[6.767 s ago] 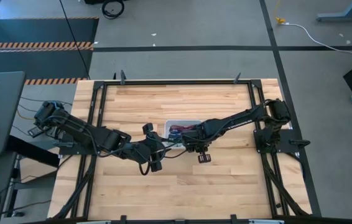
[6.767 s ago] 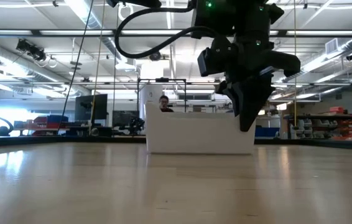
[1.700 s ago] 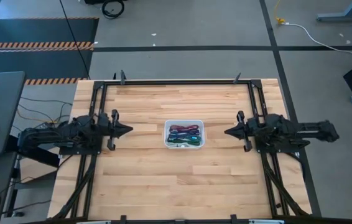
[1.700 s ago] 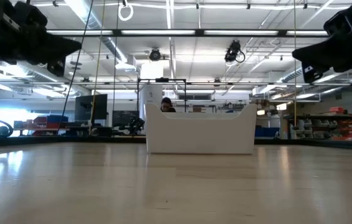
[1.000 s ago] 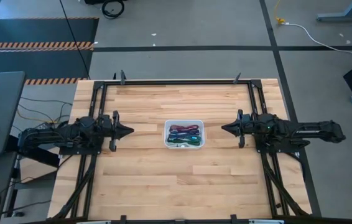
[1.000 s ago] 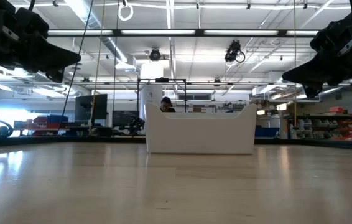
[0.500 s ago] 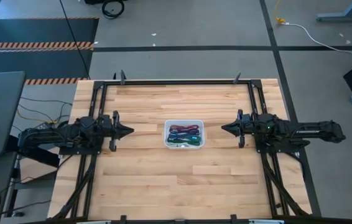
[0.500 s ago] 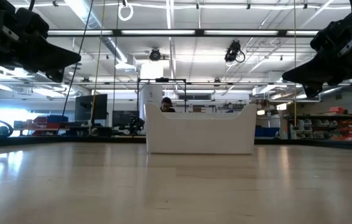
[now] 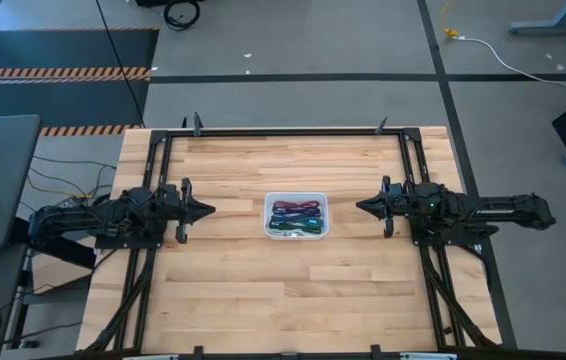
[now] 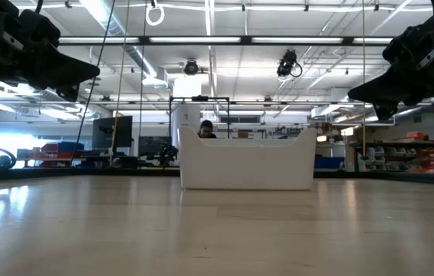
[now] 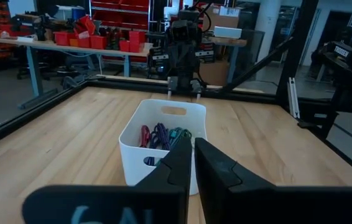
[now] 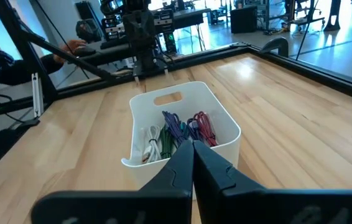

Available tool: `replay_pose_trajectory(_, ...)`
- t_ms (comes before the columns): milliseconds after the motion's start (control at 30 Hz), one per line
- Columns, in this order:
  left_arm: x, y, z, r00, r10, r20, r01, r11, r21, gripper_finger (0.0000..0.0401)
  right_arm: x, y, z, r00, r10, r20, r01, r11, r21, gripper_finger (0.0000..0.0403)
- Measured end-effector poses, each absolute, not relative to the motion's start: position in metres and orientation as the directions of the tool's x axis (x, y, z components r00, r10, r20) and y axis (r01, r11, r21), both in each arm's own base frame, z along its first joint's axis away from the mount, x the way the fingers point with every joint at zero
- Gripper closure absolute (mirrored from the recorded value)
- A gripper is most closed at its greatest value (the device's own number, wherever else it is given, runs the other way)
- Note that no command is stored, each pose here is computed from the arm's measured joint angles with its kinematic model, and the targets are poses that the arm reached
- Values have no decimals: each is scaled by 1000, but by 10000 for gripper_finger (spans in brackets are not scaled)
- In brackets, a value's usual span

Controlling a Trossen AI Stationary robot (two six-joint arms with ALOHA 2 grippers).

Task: Pick and place USB-C Cables
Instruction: Return to Home Position

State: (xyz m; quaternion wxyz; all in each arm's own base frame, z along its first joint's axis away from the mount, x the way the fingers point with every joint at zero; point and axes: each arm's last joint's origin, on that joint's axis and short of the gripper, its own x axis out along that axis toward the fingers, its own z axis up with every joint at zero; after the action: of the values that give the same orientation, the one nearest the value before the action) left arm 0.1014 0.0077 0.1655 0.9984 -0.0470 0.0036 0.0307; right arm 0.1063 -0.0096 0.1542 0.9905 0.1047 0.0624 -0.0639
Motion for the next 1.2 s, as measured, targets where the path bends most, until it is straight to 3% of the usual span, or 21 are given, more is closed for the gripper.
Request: replay_pose_trajectory(1200, 101, 8, 165, 998, 61, -10, -62, 994, -94, 373, 106, -10, 154, 984, -113, -137, 140, 970, 199, 394)
